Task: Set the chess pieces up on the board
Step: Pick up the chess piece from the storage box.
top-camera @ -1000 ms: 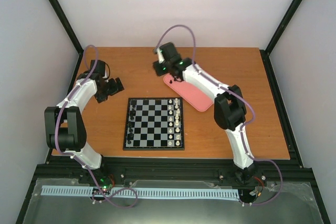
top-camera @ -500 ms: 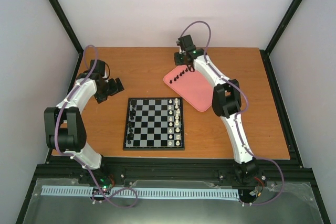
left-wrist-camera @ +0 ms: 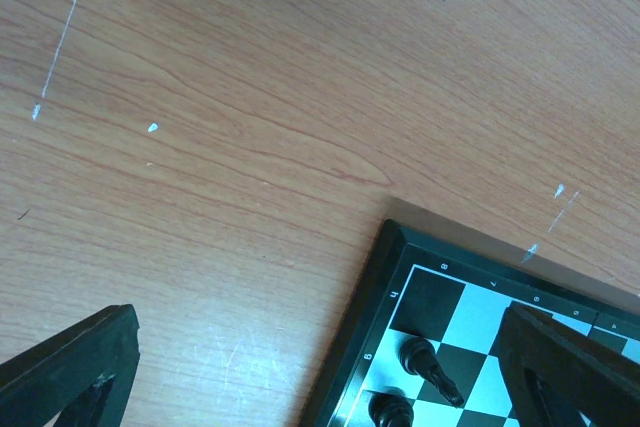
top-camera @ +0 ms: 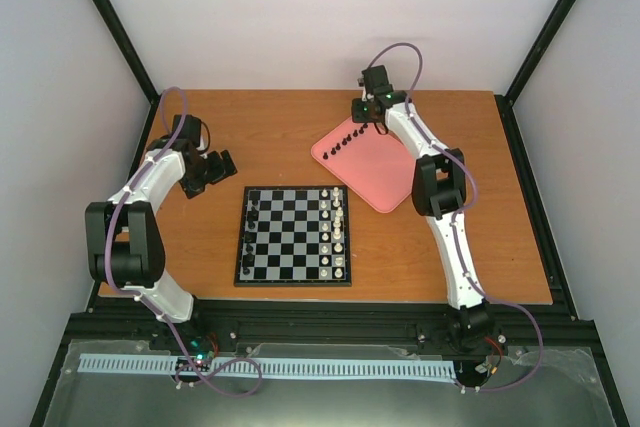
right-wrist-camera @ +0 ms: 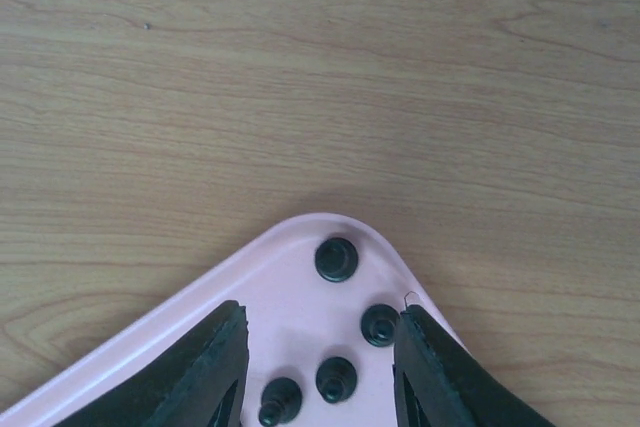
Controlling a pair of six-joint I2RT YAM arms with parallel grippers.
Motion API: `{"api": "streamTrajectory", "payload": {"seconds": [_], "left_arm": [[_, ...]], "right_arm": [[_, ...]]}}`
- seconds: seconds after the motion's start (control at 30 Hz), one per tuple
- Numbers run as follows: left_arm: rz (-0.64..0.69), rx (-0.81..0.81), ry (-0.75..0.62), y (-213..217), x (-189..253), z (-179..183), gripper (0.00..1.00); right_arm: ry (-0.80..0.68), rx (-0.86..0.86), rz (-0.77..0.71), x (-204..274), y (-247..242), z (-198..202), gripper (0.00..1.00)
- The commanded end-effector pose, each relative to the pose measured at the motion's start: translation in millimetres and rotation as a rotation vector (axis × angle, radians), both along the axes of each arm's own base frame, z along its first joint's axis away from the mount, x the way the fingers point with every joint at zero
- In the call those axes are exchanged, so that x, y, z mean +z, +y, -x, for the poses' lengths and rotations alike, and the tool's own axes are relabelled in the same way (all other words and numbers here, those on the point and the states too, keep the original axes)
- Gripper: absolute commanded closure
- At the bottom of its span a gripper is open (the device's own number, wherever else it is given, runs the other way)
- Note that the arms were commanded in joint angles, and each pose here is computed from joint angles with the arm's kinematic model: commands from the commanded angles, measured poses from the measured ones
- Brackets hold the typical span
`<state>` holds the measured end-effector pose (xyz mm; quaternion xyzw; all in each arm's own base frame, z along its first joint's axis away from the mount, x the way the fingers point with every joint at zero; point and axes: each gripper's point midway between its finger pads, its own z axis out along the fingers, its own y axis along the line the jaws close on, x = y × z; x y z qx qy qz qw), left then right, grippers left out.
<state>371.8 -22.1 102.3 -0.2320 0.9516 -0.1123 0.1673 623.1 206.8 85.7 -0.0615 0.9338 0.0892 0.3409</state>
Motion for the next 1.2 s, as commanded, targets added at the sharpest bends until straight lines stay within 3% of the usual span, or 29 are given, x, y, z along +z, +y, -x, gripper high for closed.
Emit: {"api": "streamTrajectory", "payload": {"seconds": [0.0, 0.87, 1.17], "left_arm": [[0.011, -0.008, -0.028, -3.6, 7.1, -9.2, 0.0], [0.019, -0.003, -0.002, -4.4, -0.7, -24.6, 0.0], [0.018, -0.005, 0.005, -4.4, -1.1, -26.6, 0.0]], "right_arm": [[0.003, 0.026, -0.043, -10.9, 6.2, -8.6, 0.53], [-0.058, 0.018, -0.037, -31.7, 3.7, -33.1, 0.59], [-0.06, 0.008, -0.049, -36.6, 3.5, -37.0, 0.65]]}}
